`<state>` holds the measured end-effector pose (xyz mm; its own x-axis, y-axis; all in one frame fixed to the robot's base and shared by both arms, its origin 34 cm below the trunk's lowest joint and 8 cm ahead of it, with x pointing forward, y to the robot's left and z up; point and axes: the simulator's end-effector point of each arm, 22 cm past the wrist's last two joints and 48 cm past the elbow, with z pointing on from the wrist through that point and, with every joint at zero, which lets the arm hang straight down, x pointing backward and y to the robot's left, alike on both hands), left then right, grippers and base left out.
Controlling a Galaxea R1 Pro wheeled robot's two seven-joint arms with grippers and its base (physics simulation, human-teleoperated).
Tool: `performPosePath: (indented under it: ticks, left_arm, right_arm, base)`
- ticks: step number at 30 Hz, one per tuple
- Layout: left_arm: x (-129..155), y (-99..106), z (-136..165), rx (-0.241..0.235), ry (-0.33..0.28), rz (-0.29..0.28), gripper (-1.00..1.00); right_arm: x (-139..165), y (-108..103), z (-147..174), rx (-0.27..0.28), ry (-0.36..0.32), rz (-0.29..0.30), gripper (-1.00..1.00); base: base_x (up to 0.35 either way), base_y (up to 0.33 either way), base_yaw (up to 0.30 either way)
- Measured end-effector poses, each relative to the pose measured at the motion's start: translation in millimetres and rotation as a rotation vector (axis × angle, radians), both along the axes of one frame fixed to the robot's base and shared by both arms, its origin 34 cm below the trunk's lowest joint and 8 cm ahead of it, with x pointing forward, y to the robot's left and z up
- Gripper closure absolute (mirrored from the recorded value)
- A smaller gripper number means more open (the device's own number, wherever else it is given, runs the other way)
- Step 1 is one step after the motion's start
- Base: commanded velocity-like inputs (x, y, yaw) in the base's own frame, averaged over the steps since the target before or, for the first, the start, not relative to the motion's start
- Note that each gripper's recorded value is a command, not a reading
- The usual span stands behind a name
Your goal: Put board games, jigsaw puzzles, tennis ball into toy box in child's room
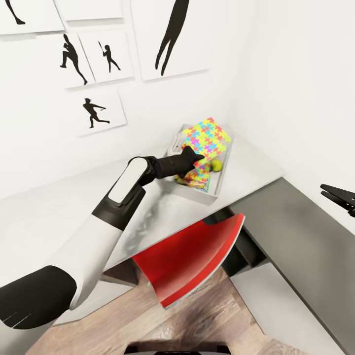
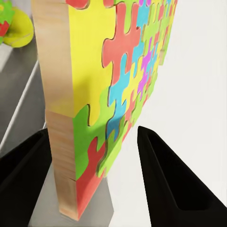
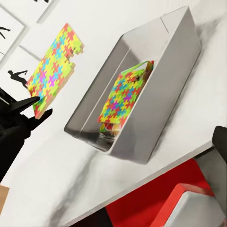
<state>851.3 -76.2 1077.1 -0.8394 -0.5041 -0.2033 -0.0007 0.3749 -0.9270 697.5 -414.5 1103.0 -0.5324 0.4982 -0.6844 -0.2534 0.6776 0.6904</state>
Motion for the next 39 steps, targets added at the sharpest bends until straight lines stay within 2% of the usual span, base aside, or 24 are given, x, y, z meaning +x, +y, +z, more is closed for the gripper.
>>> performPosePath:
  ticks: [7, 13, 19, 25, 28, 39]
  left_arm:
    - [0, 7, -8, -0.005, 0.018, 0.018, 1.00]
    - [2, 13, -14, -0.009, 0.031, 0.032, 1.00]
    - [2, 13, -20, -0.003, 0.043, 0.038, 1.00]
    - [14, 20, -47, 0.042, 0.096, 0.077, 1.00]
    - [27, 22, -51, 0.060, 0.113, 0.087, 1.00]
    - [39, 18, -61, 0.047, 0.158, 0.092, 1.00]
  right_arm:
    - [0, 0, 0, 0.000, 0.000, 0.000, -1.00]
    - [0, 0, 0, 0.000, 0.000, 0.000, -1.00]
    - [0, 0, 0, 0.000, -0.001, 0.000, -1.00]
    - [0, -1, 1, -0.002, -0.002, 0.002, -1.00]
    - [0, -2, 1, -0.006, 0.000, 0.002, -1.00]
    - [-6, 0, -12, -0.008, 0.034, 0.010, -1.00]
  base:
    - [0.304, 0.000, 0.000]
    - [0.136, 0.000, 0.000]
    - [0.047, 0.000, 0.000]
    - [0.011, 0.000, 0.000]
    - [0.004, 0.000, 0.000]
    - [0.001, 0.000, 0.000]
